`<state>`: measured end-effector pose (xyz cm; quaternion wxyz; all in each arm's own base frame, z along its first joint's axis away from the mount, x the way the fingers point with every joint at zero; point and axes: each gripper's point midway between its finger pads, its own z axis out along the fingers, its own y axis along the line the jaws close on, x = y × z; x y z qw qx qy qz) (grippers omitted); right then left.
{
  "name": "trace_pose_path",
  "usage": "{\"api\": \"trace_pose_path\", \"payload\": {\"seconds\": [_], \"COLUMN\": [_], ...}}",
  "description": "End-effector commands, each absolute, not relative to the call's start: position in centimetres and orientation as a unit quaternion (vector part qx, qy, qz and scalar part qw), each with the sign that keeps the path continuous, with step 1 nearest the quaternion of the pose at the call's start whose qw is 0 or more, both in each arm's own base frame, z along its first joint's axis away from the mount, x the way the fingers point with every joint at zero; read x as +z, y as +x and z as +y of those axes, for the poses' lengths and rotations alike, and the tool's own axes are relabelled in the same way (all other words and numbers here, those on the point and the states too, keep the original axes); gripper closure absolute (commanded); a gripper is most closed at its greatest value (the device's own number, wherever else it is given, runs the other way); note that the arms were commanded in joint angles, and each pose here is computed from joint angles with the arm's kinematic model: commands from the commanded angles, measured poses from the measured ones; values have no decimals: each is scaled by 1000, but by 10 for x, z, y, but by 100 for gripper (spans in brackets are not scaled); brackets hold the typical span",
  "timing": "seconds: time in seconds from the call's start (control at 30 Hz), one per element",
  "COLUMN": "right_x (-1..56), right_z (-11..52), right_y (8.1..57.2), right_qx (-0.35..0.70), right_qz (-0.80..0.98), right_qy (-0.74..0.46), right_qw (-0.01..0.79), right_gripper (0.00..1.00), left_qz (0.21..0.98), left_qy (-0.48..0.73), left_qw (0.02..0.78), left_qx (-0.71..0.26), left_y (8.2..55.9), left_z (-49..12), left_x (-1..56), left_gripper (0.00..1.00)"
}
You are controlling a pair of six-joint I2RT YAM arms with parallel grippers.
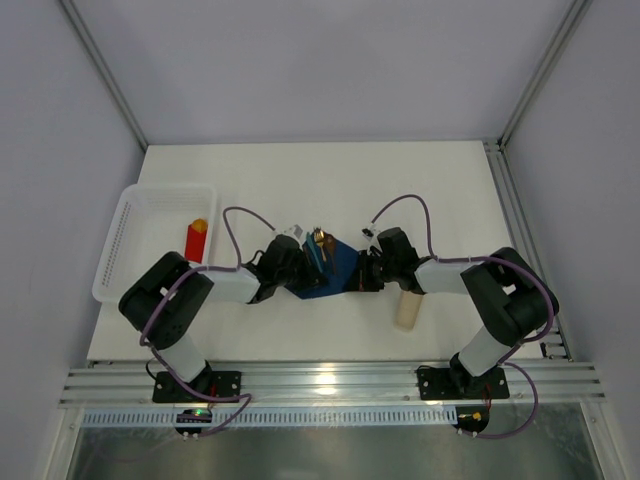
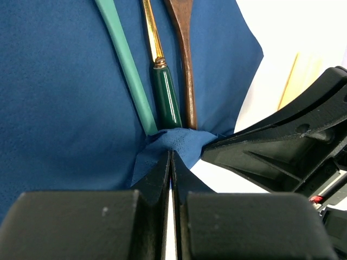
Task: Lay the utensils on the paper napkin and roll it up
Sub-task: Roll the napkin at the center of the board.
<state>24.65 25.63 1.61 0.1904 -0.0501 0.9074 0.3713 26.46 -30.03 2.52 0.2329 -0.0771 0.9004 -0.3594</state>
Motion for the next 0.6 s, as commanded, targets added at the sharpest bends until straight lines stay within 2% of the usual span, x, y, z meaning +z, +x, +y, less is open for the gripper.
{"api": "trace_pose_path", "payload": {"seconds": [0.0, 0.57], "right_x": [14, 9], "right_z": [248, 233], "right_y": [245, 240], "right_qx": [352, 325], "right_qz": [914, 922], "right_qy": [-51, -43], "right_qw": [196, 209], "right_gripper": [96, 96], "left_qz": [897, 906], "left_qy": [-74, -88], "left_qw": [251, 236], "left_qx": [-356, -341], "left_y": [278, 271], "left_z": [-302, -293], "left_x": [25, 13], "left_gripper": [100, 100]}}
